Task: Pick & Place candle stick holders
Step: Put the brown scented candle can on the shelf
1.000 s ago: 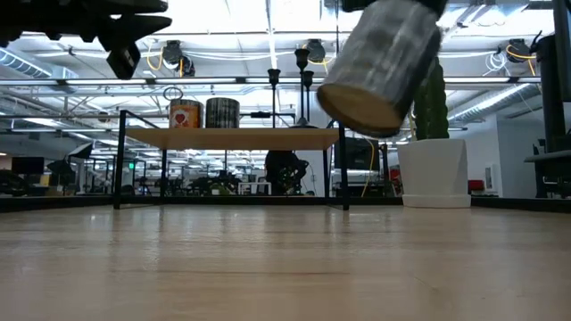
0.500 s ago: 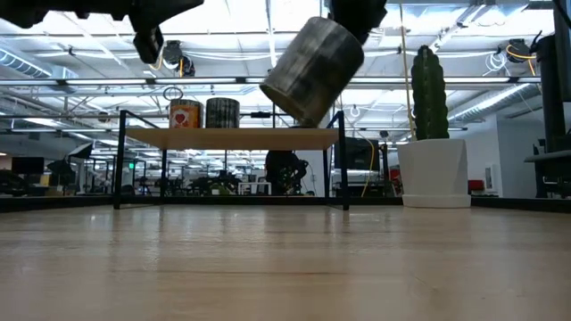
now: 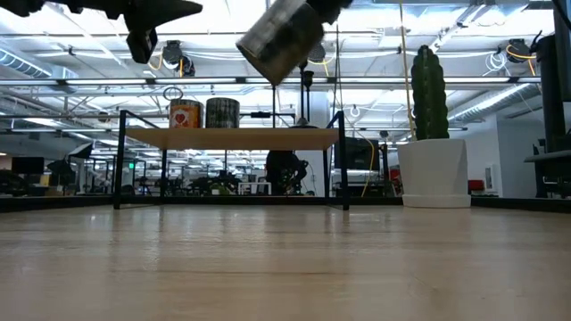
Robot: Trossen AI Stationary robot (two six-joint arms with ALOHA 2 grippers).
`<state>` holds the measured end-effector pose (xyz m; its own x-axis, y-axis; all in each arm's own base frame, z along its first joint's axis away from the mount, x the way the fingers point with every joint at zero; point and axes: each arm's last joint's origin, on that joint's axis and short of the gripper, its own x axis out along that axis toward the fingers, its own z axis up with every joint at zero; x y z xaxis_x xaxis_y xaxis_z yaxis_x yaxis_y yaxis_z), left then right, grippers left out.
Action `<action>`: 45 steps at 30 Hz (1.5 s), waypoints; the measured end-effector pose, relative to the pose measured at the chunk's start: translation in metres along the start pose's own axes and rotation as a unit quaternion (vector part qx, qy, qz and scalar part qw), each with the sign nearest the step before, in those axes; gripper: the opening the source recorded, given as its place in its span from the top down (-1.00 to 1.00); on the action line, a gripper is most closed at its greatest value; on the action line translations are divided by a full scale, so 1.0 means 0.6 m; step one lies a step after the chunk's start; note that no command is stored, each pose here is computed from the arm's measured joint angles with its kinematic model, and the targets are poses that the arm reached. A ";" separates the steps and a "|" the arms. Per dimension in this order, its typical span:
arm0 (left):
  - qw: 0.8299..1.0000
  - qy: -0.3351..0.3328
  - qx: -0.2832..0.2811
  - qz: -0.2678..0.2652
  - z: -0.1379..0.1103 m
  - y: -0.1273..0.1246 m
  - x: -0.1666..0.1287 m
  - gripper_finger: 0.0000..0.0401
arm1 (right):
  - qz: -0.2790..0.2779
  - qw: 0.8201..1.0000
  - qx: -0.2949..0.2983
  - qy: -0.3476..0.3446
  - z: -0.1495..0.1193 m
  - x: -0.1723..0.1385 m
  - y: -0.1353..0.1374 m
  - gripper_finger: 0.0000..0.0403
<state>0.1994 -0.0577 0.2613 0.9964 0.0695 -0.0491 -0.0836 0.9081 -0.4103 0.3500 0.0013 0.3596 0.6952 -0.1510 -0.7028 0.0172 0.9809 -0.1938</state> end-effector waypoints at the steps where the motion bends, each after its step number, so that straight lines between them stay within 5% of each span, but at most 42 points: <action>1: 1.000 0.001 0.001 0.005 -0.001 0.000 -0.001 0.56 | -0.004 1.000 -0.002 -0.012 0.005 -0.002 -0.006 1.00; 12: 0.997 -0.019 0.034 0.063 -0.003 0.001 -0.004 0.56 | -0.046 0.996 -0.013 -0.071 0.026 -0.010 -0.063 1.00; 27: 0.993 -0.076 0.064 0.069 0.016 -0.005 -0.005 0.56 | -0.022 0.998 0.009 -0.054 0.025 0.064 -0.053 1.00; 45: 0.970 0.129 0.184 0.097 -0.016 -0.013 0.035 0.56 | 0.057 0.998 0.019 0.008 0.004 0.116 -0.032 1.00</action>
<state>0.2205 -0.0672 0.2546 0.9213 0.1910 -0.3386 -0.2104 0.9774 -0.0212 0.3998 -0.0275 0.3161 0.6828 -0.0396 -0.7295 -0.0343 0.9957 -0.0862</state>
